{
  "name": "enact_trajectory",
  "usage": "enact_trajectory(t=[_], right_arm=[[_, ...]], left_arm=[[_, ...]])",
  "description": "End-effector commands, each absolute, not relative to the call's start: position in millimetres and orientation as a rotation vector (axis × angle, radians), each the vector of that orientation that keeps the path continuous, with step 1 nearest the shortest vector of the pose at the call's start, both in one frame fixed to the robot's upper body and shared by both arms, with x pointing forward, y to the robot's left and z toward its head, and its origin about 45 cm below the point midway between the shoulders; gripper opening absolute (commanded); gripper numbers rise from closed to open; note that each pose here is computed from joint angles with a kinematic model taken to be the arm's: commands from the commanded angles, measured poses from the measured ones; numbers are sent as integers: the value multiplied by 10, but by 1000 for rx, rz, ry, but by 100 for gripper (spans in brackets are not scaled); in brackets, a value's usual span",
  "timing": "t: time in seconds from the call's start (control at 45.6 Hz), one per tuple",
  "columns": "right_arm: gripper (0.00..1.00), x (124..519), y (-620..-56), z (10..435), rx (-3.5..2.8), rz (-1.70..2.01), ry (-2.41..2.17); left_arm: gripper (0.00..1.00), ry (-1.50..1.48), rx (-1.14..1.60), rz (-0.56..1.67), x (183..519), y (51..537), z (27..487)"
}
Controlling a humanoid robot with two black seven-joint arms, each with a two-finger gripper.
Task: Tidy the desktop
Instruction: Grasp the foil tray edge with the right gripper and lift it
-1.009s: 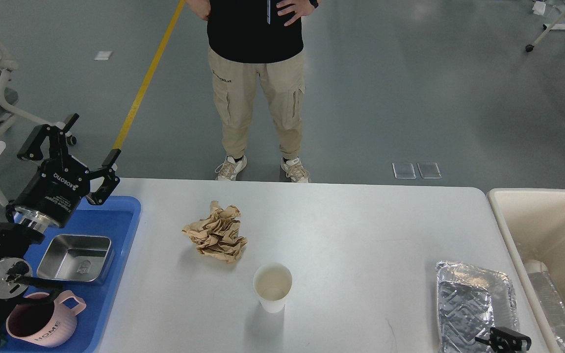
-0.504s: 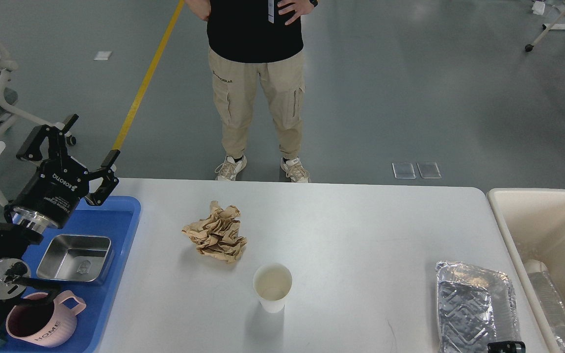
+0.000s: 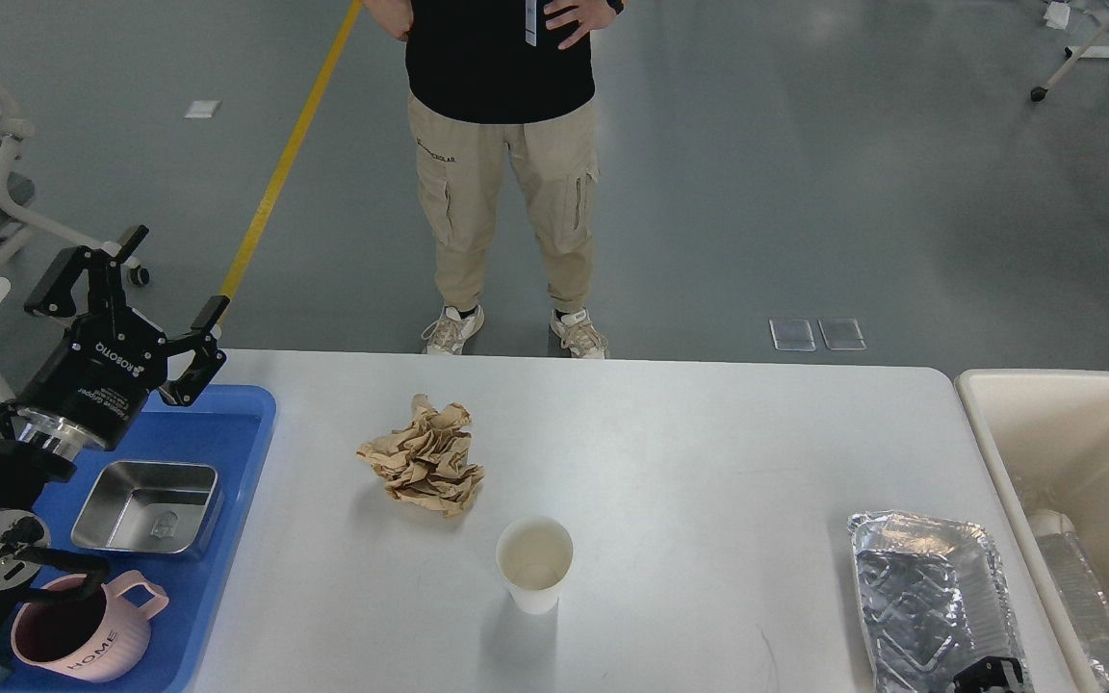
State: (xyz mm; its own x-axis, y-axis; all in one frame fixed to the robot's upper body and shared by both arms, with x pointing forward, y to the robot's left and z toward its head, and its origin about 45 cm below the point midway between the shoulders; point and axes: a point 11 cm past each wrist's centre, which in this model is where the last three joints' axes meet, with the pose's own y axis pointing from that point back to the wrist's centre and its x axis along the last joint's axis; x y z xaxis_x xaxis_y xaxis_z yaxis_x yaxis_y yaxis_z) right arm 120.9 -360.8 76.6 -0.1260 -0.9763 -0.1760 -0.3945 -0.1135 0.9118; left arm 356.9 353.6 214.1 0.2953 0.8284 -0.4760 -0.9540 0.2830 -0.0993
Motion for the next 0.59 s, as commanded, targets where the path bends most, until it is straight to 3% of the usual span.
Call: enact_trajectory(t=[0.0, 0.197, 0.263, 0.57], right_arm=[[10, 1202, -3609, 726, 1533, -1230, -1550], [6, 1205, -3608, 731, 1547, -1216, -1541], [0, 1200, -3604, 742, 1558, -1210, -1531], [0, 1222, -3773, 943, 1652, -1128, -1481]], left_arm=[[97, 363, -401, 1226, 3565, 3543, 2143], [97, 359, -399, 1226, 3568, 3551, 2153], [97, 355, -394, 1228, 3568, 3565, 2159], [97, 350, -391, 1223, 3564, 3583, 2174]])
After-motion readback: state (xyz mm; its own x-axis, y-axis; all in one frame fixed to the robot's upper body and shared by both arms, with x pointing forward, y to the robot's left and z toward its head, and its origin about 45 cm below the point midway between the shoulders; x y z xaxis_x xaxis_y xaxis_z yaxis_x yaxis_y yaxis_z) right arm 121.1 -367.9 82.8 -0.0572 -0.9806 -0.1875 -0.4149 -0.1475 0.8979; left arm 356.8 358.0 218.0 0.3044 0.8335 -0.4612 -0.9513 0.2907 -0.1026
